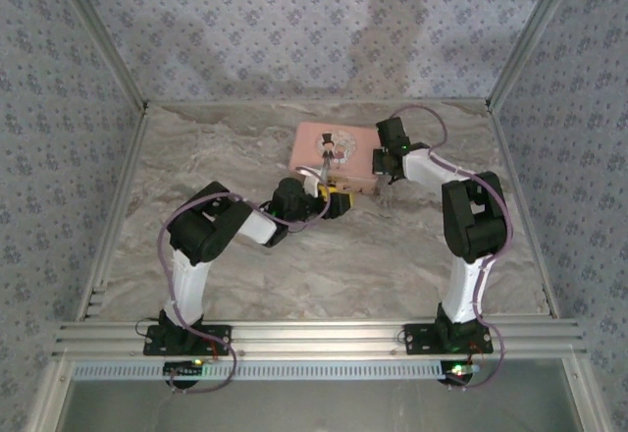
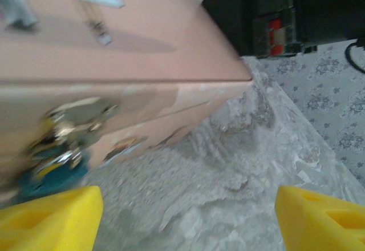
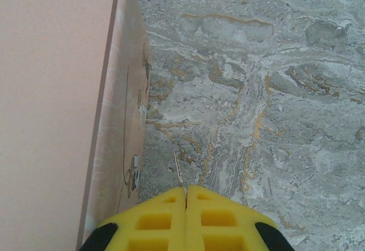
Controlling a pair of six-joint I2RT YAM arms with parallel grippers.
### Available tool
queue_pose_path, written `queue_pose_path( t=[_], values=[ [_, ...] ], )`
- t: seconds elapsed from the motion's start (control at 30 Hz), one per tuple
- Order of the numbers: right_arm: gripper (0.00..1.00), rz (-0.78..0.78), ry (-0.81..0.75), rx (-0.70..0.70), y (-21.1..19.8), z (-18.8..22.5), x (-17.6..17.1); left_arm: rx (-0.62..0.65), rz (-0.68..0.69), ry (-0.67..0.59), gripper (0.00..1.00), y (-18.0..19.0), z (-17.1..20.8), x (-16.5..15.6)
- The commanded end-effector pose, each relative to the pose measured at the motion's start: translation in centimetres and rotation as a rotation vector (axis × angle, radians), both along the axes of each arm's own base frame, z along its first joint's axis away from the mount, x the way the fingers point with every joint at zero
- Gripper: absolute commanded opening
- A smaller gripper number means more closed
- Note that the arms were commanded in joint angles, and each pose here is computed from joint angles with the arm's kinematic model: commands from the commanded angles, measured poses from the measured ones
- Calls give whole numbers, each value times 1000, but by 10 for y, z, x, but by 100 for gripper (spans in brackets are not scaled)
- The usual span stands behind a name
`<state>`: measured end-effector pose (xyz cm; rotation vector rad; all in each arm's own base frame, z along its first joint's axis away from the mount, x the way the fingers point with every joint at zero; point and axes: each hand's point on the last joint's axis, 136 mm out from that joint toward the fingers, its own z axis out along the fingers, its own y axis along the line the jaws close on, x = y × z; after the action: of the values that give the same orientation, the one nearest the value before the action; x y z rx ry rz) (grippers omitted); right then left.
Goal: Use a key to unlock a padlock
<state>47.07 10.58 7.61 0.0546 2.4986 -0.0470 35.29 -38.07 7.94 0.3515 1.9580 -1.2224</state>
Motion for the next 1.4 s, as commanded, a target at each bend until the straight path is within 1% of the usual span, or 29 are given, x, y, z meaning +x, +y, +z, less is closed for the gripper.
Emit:
queue_pose_path(
  t=[0.0, 0.13, 0.23, 0.37, 0.6, 0.8, 1.03, 1.13, 1.3, 1.37],
  values=[
    [0, 10, -23, 11, 3, 13, -1, -54, 1, 18, 82, 10, 24, -4],
    [0, 12, -23, 12, 4, 14, 0, 3, 24, 45, 84, 31, 18, -9],
    [0, 20, -31, 14, 7, 17, 1, 89, 47, 32, 88, 42, 13, -11],
    [0, 29, -31, 11, 13, 14, 2, 222, 76, -61, 92, 41, 11, -8],
    [0, 44, -31, 14, 23, 14, 3, 225, 113, -95, 92, 30, 5, 13],
    [0, 58, -36, 17, 30, 14, 3, 301, 132, -163, 92, 22, -2, 20],
    [0, 81, -40, 19, 40, 14, 4, 339, 147, -176, 92, 19, -13, 24],
    [0, 89, -44, 12, 43, 15, 3, 332, 125, -176, 91, 14, -15, 25],
    [0, 87, -44, 14, 43, 14, 3, 219, 72, -176, 90, 6, 0, 18],
    [0, 84, -45, 11, 42, 14, 3, 194, 81, -154, 90, 10, 1, 19]
  ],
)
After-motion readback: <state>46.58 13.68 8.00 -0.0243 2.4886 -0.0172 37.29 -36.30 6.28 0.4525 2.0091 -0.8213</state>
